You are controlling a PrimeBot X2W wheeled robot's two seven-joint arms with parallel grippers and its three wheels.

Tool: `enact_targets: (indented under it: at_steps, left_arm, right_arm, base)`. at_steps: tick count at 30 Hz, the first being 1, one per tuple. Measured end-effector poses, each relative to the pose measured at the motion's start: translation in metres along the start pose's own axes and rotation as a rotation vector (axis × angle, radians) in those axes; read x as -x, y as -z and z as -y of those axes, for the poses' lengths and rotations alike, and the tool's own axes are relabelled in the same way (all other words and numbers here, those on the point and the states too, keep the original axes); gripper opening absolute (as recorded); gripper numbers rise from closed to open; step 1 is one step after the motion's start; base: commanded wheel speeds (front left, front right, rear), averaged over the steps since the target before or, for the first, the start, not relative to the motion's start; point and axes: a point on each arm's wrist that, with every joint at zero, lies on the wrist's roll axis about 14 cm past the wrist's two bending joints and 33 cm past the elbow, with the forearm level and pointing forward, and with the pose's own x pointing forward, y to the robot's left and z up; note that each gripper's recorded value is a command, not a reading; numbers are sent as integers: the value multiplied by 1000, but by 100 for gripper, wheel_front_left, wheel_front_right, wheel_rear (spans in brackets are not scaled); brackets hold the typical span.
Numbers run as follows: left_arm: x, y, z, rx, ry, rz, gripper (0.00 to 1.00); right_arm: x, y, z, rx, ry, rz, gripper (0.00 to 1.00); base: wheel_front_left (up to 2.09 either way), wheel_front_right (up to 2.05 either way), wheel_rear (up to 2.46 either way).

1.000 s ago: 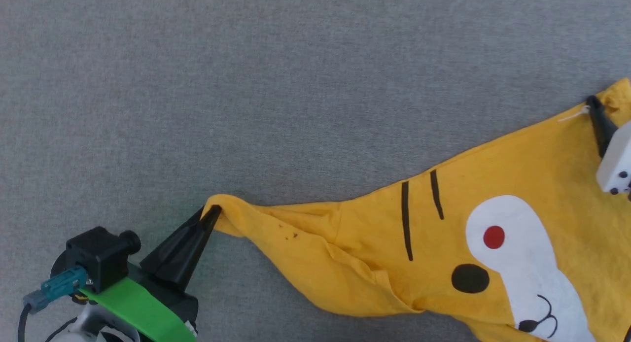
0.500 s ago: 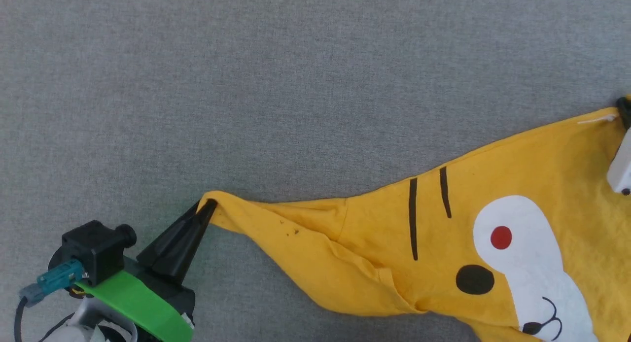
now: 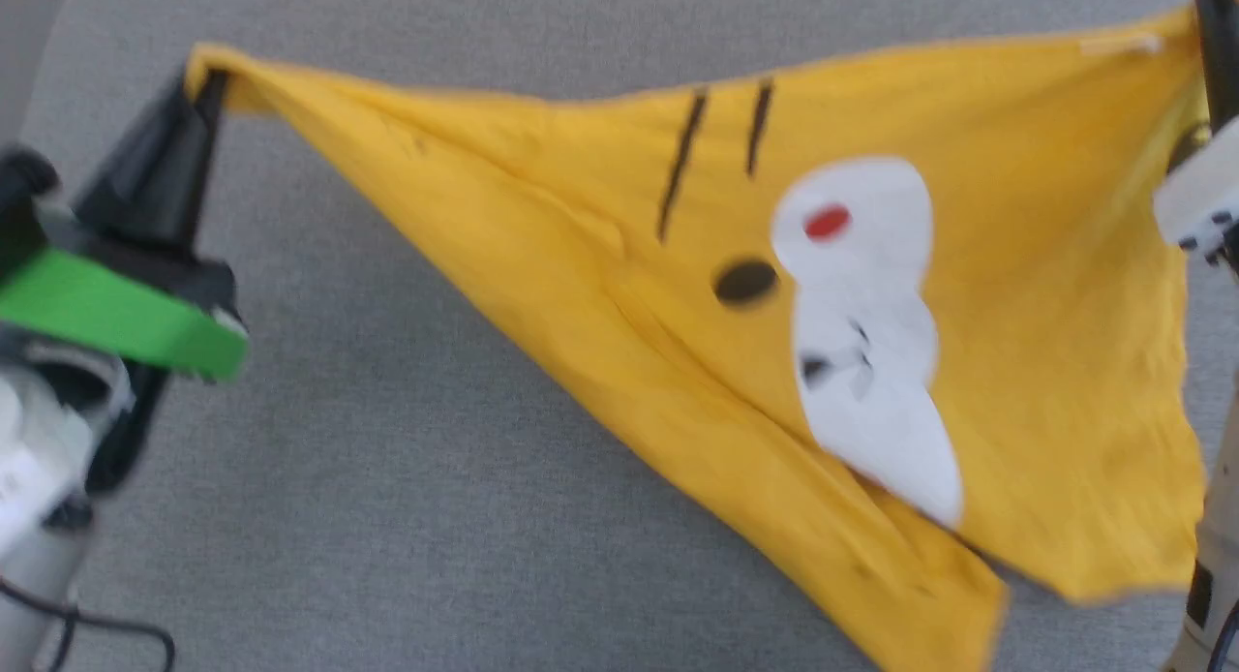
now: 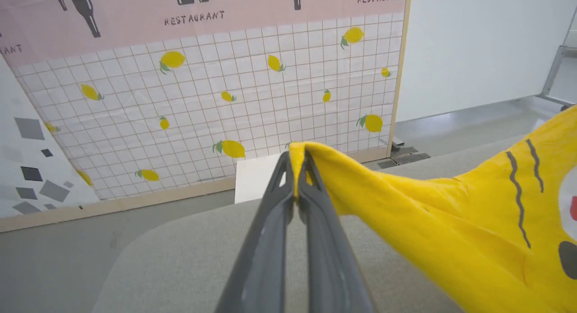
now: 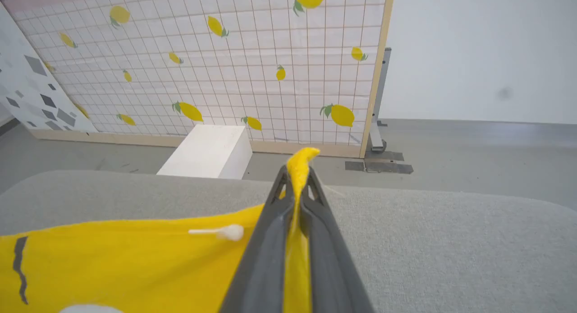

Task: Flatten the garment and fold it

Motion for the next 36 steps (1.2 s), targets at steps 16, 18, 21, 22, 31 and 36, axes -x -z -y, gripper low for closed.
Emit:
enact_targets:
  at_steps: [16, 18, 21, 22, 31, 36]
  left_arm:
    - [-36, -227, -14, -175, -47, 406, 0]
    - [-36, -247, -7, -169, -34, 431, 0]
    - [-35, -272, 5, -176, 0, 451, 0]
    - [-35, -280, 8, -172, 9, 455, 0]
    - [-55, -283, 8, -224, 30, 353, 0]
    - [-82, -268, -6, -306, 15, 317, 0]
  right_arm:
    - [57, -193, -69, 72, -168, 458, 0]
    - [63, -203, -72, 76, -179, 474, 0]
    - [72, -215, -77, 84, -193, 482, 0]
    - [74, -218, -77, 85, -196, 484, 0]
    - [69, -221, -75, 118, -191, 415, 0]
    - [39, -219, -68, 113, -161, 370, 0]
  base:
    - [0, 0, 0]
    - [0, 0, 0]
    - [0, 0, 0]
    - [0, 0, 0]
    - [0, 0, 0]
    - [0, 0, 0]
